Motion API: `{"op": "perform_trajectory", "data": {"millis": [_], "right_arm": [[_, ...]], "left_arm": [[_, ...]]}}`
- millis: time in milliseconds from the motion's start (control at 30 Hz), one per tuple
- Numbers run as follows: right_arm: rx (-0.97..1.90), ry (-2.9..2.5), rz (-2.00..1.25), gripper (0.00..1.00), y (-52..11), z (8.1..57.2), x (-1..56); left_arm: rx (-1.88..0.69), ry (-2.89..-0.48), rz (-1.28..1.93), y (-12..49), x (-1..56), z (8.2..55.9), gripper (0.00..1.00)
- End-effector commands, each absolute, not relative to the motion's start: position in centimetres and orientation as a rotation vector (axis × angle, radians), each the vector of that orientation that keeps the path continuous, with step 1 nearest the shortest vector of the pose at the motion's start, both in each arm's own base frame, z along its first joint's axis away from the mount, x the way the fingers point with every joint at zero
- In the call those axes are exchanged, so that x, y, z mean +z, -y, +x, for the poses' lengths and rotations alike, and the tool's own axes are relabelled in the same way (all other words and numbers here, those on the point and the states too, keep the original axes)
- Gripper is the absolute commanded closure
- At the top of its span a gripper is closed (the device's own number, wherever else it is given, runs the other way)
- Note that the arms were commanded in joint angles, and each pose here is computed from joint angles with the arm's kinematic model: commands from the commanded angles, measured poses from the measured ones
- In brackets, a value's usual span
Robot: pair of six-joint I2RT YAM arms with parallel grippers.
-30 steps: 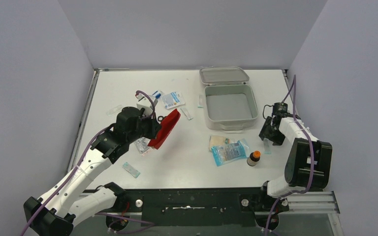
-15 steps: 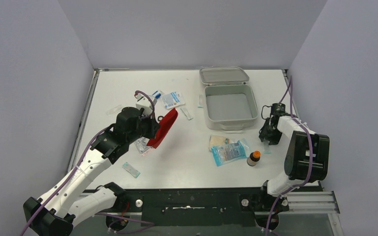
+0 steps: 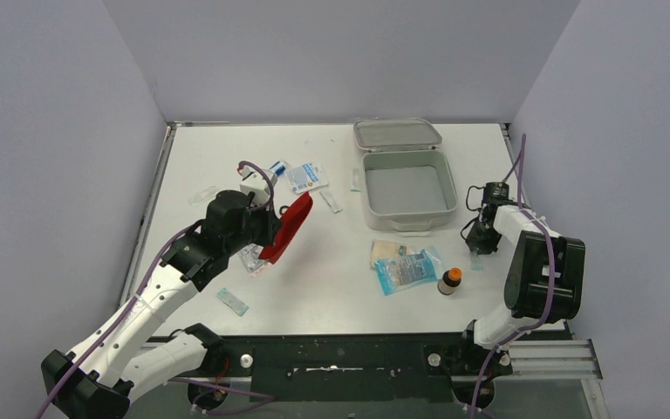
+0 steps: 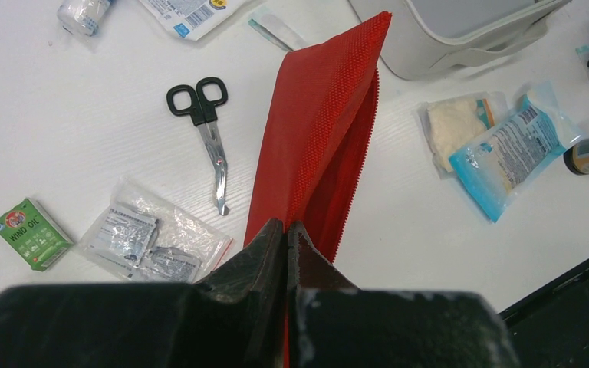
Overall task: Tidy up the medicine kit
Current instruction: Pick up the medical item at the center of the board.
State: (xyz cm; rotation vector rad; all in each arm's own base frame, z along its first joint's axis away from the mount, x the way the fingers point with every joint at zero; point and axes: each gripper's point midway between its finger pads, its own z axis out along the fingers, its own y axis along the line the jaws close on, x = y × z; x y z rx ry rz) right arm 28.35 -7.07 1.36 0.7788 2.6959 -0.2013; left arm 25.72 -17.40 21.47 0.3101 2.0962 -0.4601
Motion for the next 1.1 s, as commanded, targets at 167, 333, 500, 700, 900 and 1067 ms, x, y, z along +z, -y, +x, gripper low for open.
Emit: {"op": "perform_trajectory", "data": {"millis": [167,333,500,700,900,1067], "right_arm": [[-0.286,-2.600,0.828,0.83,8.6,29.0,2.7],[-0.249,-2.593,0.854,0.89,8.2,29.1,1.8],[-0.272,-2.574,0.863,1.00,8.4,29.2,1.5],[-0.303,-2.536,0.874,1.00,9.0,29.9,3.8],[-0.277,-2.418,0.869,1.00,8.4,31.1,8.7],[-0.212,-2.337,0.814,1.00,6.5,31.3,13.3]], "left_arm": [[-0.392,-2.046,0.266,15.9,22.6,26.4,1.00],[-0.399,-2.037,0.262,15.9,22.8,26.4,1.00],[-0.394,-2.054,0.244,15.5,22.4,26.9,1.00],[-0.407,-2.050,0.226,15.5,22.5,26.9,1.00],[-0.479,-2.055,0.196,16.6,22.8,27.0,1.00],[-0.566,-2.047,0.164,17.8,24.0,27.3,1.00]]}}
